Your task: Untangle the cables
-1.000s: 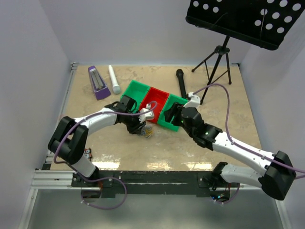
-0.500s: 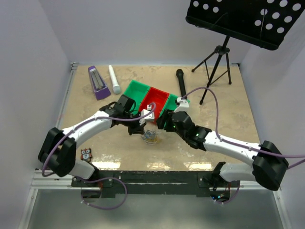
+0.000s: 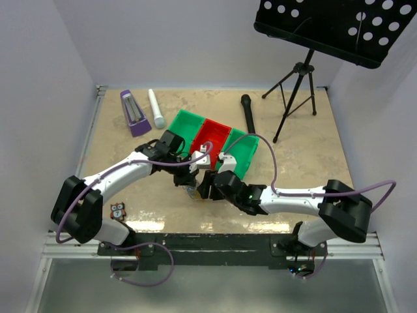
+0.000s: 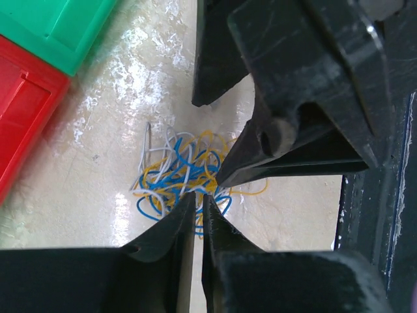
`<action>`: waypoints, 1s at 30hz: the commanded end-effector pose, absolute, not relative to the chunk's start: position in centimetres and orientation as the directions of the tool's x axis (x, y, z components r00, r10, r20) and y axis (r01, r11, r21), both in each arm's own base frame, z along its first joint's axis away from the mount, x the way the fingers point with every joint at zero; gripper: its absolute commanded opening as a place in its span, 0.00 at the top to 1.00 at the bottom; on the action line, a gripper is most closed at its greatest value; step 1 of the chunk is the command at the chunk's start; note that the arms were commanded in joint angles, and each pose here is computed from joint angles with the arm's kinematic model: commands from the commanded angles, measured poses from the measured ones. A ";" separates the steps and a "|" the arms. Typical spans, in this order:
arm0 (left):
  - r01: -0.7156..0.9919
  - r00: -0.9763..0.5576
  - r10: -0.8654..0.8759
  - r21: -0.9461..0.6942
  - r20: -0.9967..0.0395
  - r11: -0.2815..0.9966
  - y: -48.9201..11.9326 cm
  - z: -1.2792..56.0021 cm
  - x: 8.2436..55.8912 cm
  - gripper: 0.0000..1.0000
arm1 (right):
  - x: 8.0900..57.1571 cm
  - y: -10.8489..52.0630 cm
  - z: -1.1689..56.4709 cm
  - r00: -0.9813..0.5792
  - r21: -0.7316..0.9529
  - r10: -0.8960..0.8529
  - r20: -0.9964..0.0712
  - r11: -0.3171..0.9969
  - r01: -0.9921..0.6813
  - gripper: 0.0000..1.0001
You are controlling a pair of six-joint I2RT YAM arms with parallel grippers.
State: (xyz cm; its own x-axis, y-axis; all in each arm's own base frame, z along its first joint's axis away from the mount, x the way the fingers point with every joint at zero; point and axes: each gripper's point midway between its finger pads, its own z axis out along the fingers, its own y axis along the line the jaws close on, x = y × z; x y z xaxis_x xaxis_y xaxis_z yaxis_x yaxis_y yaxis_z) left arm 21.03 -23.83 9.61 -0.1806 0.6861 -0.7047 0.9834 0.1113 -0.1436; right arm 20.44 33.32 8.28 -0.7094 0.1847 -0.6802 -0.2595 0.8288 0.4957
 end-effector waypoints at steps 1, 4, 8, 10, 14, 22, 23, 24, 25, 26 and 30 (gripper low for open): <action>0.992 -0.125 0.661 -0.100 -0.740 0.076 -24.5 11.0 21.2 0.75 | 20.6 33.6 9.3 -0.689 0.563 0.272 -0.672 0.792 -0.237 0.36; 0.993 -0.115 0.670 -0.086 -0.733 0.077 -24.2 10.7 21.3 0.59 | 20.7 33.6 9.4 -0.685 0.569 0.283 -0.671 0.789 -0.232 0.36; 0.993 -0.114 0.712 -0.049 -0.693 0.111 -23.2 9.7 22.1 0.49 | 20.9 33.2 10.4 -0.667 0.571 0.300 -0.682 0.789 -0.229 0.36; 0.993 -0.105 0.733 -0.026 -0.672 0.118 -22.6 9.4 22.3 0.46 | 21.0 33.0 10.8 -0.661 0.576 0.310 -0.683 0.786 -0.226 0.36; 0.991 -0.091 0.765 0.015 -0.638 0.130 -21.5 8.4 22.6 0.42 | 20.9 32.8 10.8 -0.660 0.578 0.314 -0.682 0.785 -0.224 0.37; 0.979 -0.067 0.755 0.102 -0.653 0.175 -21.7 8.4 24.7 0.68 | 21.0 33.0 10.9 -0.659 0.576 0.312 -0.685 0.785 -0.227 0.38; 0.977 -0.064 0.747 0.111 -0.662 0.182 -22.0 8.7 25.0 0.76 | 21.0 32.9 10.9 -0.658 0.576 0.312 -0.685 0.786 -0.227 0.38; 0.975 -0.060 0.739 0.118 -0.671 0.187 -22.2 9.1 25.2 0.86 | 21.0 32.8 10.9 -0.657 0.574 0.312 -0.686 0.787 -0.226 0.38; 0.974 -0.055 0.731 0.125 -0.681 0.190 -22.4 9.5 25.4 0.93 | 21.0 32.8 11.0 -0.656 0.575 0.315 -0.686 0.787 -0.224 0.38; 0.973 -0.051 0.723 0.128 -0.689 0.191 -22.5 9.8 25.5 1.00 | 21.0 32.6 11.0 -0.654 0.574 0.316 -0.687 0.788 -0.222 0.38; 0.979 -0.056 0.708 0.102 -0.704 0.179 -22.9 10.3 25.0 1.00 | 20.8 32.1 10.7 -0.655 0.571 0.318 -0.686 0.793 -0.213 0.38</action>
